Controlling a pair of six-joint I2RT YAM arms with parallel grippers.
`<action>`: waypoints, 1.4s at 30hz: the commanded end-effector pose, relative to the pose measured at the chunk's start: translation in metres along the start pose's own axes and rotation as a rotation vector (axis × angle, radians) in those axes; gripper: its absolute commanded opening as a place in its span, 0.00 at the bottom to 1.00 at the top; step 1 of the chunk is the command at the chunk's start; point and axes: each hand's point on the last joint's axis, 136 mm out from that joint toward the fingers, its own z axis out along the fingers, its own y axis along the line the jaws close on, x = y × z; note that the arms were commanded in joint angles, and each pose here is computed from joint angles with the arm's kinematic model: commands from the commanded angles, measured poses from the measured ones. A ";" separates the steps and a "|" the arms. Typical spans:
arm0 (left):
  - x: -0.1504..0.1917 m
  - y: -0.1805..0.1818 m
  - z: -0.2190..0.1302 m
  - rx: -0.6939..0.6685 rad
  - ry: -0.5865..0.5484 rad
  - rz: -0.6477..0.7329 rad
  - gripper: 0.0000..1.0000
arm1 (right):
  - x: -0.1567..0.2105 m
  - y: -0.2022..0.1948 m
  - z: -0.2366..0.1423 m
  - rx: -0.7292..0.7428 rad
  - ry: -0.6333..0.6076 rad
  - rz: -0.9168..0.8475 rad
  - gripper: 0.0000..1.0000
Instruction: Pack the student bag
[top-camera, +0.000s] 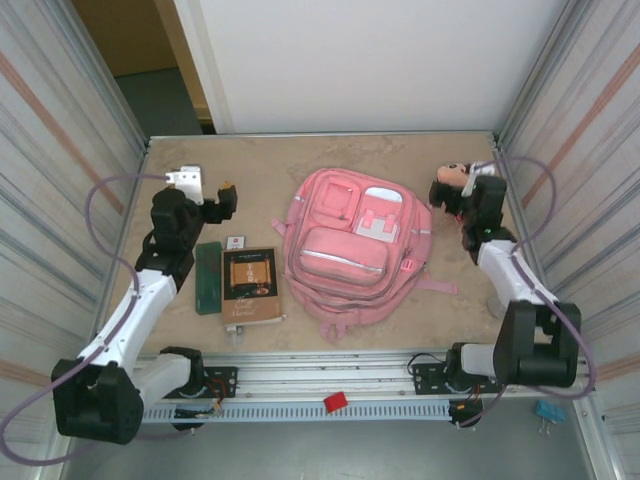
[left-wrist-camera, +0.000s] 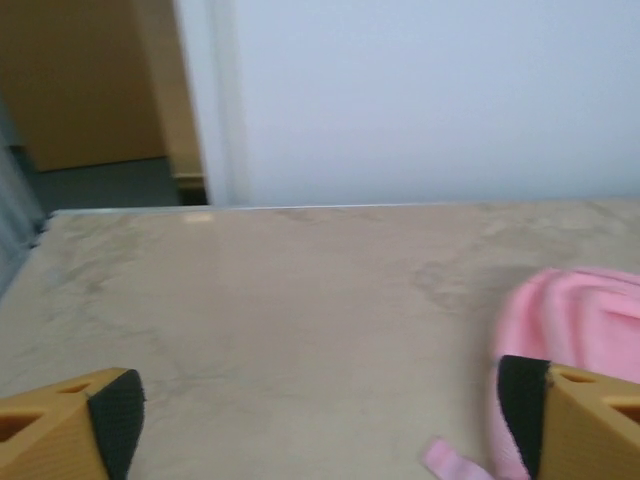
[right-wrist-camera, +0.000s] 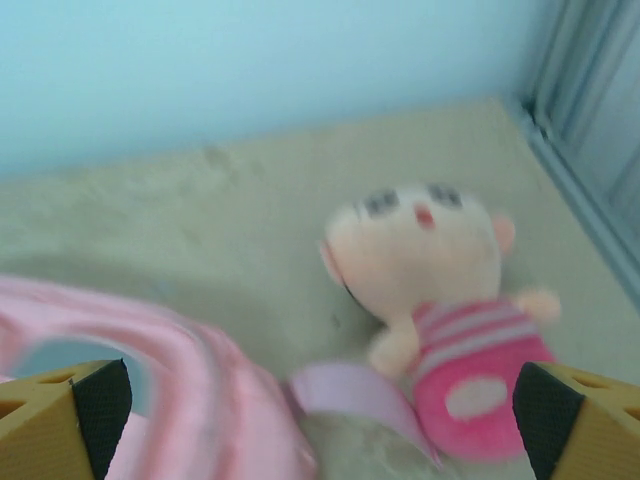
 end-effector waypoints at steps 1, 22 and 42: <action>0.027 -0.056 -0.012 0.248 0.191 -0.075 0.87 | 0.008 0.035 -0.041 -0.195 0.211 0.152 0.99; 0.175 -0.183 0.079 0.446 0.669 -0.300 0.49 | 0.181 0.052 -0.035 -0.033 0.669 0.508 0.66; 0.181 -0.094 0.065 0.221 0.667 -0.338 0.52 | 0.162 0.181 0.050 -0.307 0.605 0.446 0.66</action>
